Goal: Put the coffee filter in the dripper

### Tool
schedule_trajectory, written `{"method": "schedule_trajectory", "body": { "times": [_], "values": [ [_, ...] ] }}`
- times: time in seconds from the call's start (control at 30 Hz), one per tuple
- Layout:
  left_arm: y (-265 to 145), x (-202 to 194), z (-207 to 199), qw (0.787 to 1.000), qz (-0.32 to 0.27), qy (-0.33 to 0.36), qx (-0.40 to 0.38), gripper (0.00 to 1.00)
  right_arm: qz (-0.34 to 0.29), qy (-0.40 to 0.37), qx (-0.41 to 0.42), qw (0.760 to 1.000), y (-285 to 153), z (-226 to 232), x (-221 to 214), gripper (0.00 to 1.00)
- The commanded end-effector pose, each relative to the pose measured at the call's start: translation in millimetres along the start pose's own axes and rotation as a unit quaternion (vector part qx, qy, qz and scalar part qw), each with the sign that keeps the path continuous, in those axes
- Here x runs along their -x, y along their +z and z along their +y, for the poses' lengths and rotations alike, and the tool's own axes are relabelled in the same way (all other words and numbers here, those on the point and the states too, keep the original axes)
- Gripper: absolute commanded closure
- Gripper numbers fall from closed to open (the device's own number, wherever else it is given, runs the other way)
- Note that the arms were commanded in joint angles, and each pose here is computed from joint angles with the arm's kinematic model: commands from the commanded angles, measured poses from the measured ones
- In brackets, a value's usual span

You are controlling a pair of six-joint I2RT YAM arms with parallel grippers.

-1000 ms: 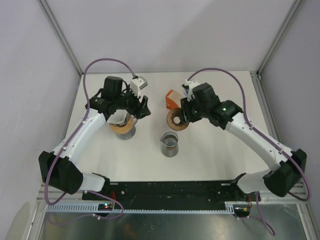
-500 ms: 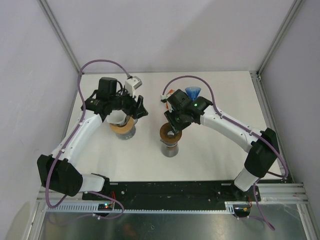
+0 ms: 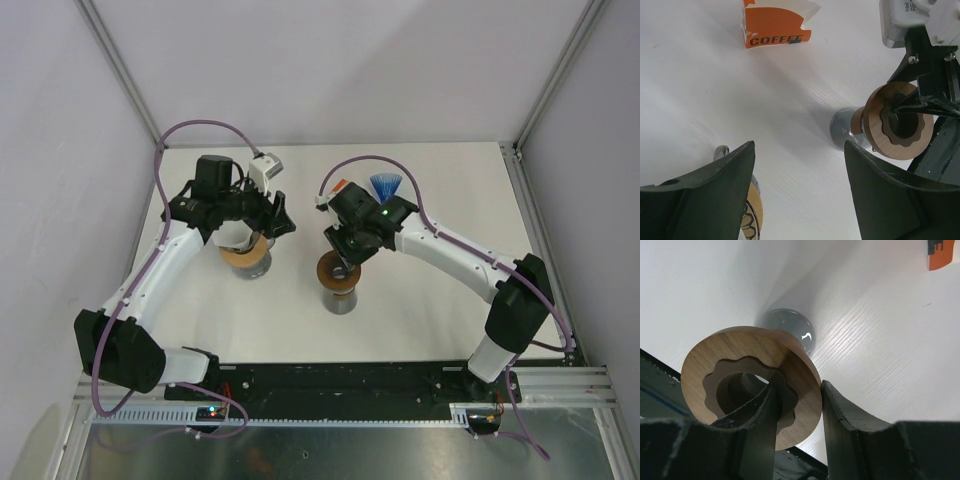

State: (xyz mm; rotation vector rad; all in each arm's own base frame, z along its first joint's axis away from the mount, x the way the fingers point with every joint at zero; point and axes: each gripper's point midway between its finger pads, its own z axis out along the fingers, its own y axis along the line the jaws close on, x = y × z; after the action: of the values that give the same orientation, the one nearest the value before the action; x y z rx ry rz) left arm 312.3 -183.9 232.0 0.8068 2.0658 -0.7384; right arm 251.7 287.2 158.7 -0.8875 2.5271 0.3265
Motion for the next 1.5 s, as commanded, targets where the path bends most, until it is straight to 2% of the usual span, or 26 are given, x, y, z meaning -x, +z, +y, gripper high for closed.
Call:
{"method": "schedule_trajectory", "body": {
  "times": [0.0, 0.4, 0.63, 0.73, 0.9, 1.03, 1.17, 1.3, 1.47],
  "values": [
    [-7.8, 10.5, -5.6, 1.000, -0.024, 0.005, -0.009, 0.24, -0.005, -0.013, 0.016, 1.000, 0.4, 8.7, 2.4, 0.68],
    [-7.2, 8.8, -6.3, 1.000, -0.022, 0.005, -0.012, 0.23, 0.002, -0.019, 0.007, 1.000, 4.1, 6.0, -1.1, 0.46],
    [-6.3, 7.8, -9.5, 1.000, -0.022, 0.001, -0.022, 0.23, -0.018, -0.018, 0.013, 1.000, -4.6, 8.8, 7.5, 0.42],
    [-7.2, 8.4, -10.3, 0.999, -0.023, 0.001, -0.023, 0.23, -0.039, -0.018, 0.016, 0.999, -16.1, 9.8, 16.5, 0.37],
    [-9.3, 12.0, -10.7, 0.999, -0.028, 0.005, -0.023, 0.23, -0.121, -0.004, 0.028, 0.992, -55.0, -0.4, 50.1, 0.32],
    [-12.3, 14.0, -4.8, 0.999, -0.031, 0.003, -0.012, 0.23, -0.217, 0.068, 0.020, 0.973, -89.6, -46.5, 85.9, 0.30],
    [-13.0, 12.8, -0.1, 1.000, -0.030, 0.001, -0.002, 0.23, -0.307, 0.181, -0.003, 0.934, -114.9, -128.8, 113.8, 0.29],
    [-12.8, 11.3, 2.0, 1.000, -0.029, -0.002, 0.000, 0.23, -0.340, 0.264, -0.032, 0.902, -110.2, -199.4, 127.1, 0.29],
    [-10.0, 8.8, 4.0, 1.000, -0.024, -0.006, -0.001, 0.23, -0.320, 0.338, -0.062, 0.883, -63.2, -270.7, 133.9, 0.30]
  ]
}}
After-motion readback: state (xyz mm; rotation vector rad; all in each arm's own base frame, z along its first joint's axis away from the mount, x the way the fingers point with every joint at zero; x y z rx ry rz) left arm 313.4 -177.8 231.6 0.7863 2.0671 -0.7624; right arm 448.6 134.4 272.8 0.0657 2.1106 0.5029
